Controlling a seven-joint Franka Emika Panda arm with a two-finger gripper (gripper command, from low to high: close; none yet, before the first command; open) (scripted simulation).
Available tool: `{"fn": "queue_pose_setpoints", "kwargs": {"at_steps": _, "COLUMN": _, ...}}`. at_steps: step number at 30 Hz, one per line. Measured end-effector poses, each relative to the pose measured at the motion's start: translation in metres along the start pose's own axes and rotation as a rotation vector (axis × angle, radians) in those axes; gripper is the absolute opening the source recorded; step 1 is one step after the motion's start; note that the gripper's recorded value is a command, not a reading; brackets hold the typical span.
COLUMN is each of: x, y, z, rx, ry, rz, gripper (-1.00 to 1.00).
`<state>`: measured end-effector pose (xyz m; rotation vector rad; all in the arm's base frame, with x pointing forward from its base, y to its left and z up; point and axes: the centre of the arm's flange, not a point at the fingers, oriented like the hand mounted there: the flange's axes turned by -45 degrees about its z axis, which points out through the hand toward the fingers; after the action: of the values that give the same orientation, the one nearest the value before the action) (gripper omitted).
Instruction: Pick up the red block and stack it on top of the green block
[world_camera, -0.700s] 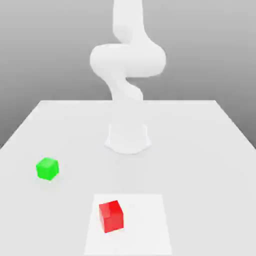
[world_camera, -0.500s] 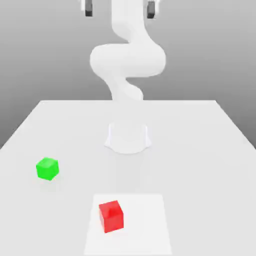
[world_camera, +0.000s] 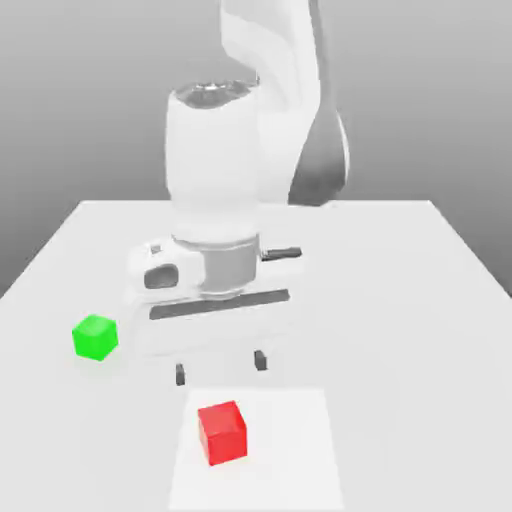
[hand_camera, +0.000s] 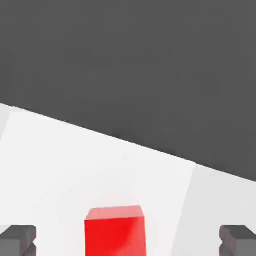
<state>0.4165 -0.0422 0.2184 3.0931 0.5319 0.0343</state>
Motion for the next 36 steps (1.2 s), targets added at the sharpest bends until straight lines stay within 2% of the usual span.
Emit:
{"fn": "queue_pose_setpoints", "kwargs": {"at_steps": 5, "x": -0.006, "y": -0.001, "z": 0.058, "rx": 0.005, "ry": -0.021, "rz": -0.011, "gripper": 0.0}}
{"fn": "queue_pose_setpoints", "kwargs": {"at_steps": 6, "x": -0.007, "y": -0.002, "z": 0.068, "rx": 0.006, "ry": -0.021, "rz": -0.011, "gripper": -1.0}}
{"fn": "queue_pose_setpoints", "kwargs": {"at_steps": 13, "x": -0.007, "y": -0.002, "z": 0.07, "rx": 0.006, "ry": -0.022, "rz": -0.011, "gripper": -1.0}}
{"fn": "queue_pose_setpoints", "kwargs": {"at_steps": 19, "x": -0.01, "y": 0.004, "z": 0.015, "rx": 0.005, "ry": -0.022, "rz": -0.007, "gripper": -1.0}}
{"fn": "queue_pose_setpoints", "kwargs": {"at_steps": 24, "x": -0.103, "y": 0.093, "z": -0.013, "rx": -0.018, "ry": -0.036, "rz": 0.108, "gripper": -1.0}}
{"fn": "queue_pose_setpoints", "kwargs": {"at_steps": 32, "x": -0.262, "y": 0.136, "z": -0.033, "rx": -0.001, "ry": -0.03, "rz": 0.195, "gripper": -1.0}}
{"fn": "queue_pose_setpoints", "kwargs": {"at_steps": 36, "x": -0.28, "y": 0.134, "z": -0.016, "rx": 0.041, "ry": 0.008, "rz": 0.204, "gripper": -1.0}}
